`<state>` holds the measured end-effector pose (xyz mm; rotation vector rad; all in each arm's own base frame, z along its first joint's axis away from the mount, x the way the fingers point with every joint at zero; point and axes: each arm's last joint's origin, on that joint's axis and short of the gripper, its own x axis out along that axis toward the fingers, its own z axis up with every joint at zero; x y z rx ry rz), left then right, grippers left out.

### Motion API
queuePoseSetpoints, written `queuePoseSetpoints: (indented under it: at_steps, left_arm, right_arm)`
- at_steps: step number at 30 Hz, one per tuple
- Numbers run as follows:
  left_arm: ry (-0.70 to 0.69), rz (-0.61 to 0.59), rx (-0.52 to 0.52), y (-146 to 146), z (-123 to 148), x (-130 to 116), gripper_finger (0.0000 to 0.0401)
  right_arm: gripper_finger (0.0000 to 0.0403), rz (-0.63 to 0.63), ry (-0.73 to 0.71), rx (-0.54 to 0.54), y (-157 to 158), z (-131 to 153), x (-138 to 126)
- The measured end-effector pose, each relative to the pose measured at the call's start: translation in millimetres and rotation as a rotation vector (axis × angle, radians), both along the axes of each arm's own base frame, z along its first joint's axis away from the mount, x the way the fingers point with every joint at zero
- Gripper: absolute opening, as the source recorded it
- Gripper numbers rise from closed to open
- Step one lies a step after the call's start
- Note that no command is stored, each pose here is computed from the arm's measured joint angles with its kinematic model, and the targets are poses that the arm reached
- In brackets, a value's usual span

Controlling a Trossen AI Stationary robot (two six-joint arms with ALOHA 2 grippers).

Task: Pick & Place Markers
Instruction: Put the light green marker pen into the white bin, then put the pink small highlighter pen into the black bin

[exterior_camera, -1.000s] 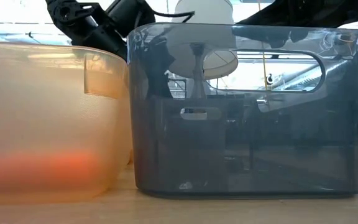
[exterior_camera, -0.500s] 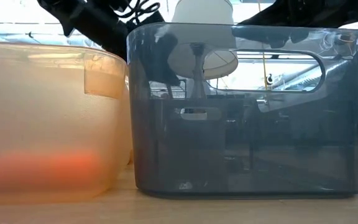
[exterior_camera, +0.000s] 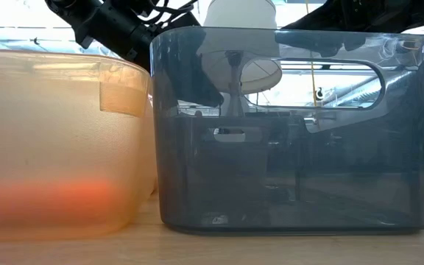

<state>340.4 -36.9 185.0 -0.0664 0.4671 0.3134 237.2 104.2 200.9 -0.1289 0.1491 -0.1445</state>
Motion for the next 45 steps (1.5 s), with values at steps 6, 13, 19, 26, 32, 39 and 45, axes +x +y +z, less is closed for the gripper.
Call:
queuePoseSetpoints:
  at_steps: [6, 13, 19, 26, 32, 39, 45]
  left_arm:
    - [-0.068, -0.036, -0.011, -3, 6, 3, 0.0163]
    - [0.139, -0.117, -0.152, -5, -5, -11, 0.0236]
    - [0.274, -0.076, -0.155, 1, 1, -30, 0.0250]
    - [0.284, -0.045, -0.164, -1, 18, -44, 0.0250]
    - [0.396, 0.014, -0.144, -10, 5, -52, 0.0250]
    - [0.397, 0.020, -0.126, -8, -1, -48, 0.0250]
    - [0.371, 0.037, -0.107, -3, 0, -44, 0.0250]
  right_arm:
    - [0.0048, 0.006, 0.000, 0.001, 1, 0, 0]
    - [0.0048, 0.016, 0.001, -0.001, 3, 0, -1]
    - [0.0048, 0.016, 0.006, -0.003, 3, -1, -2]
    - [0.0048, 0.015, 0.018, -0.010, 3, -2, -2]
    - [0.0047, 0.015, 0.020, -0.011, 3, -2, -2]
    - [0.0047, 0.014, 0.014, -0.008, 3, -1, -2]
    - [0.0047, 0.014, 0.019, -0.011, 3, -2, -2]
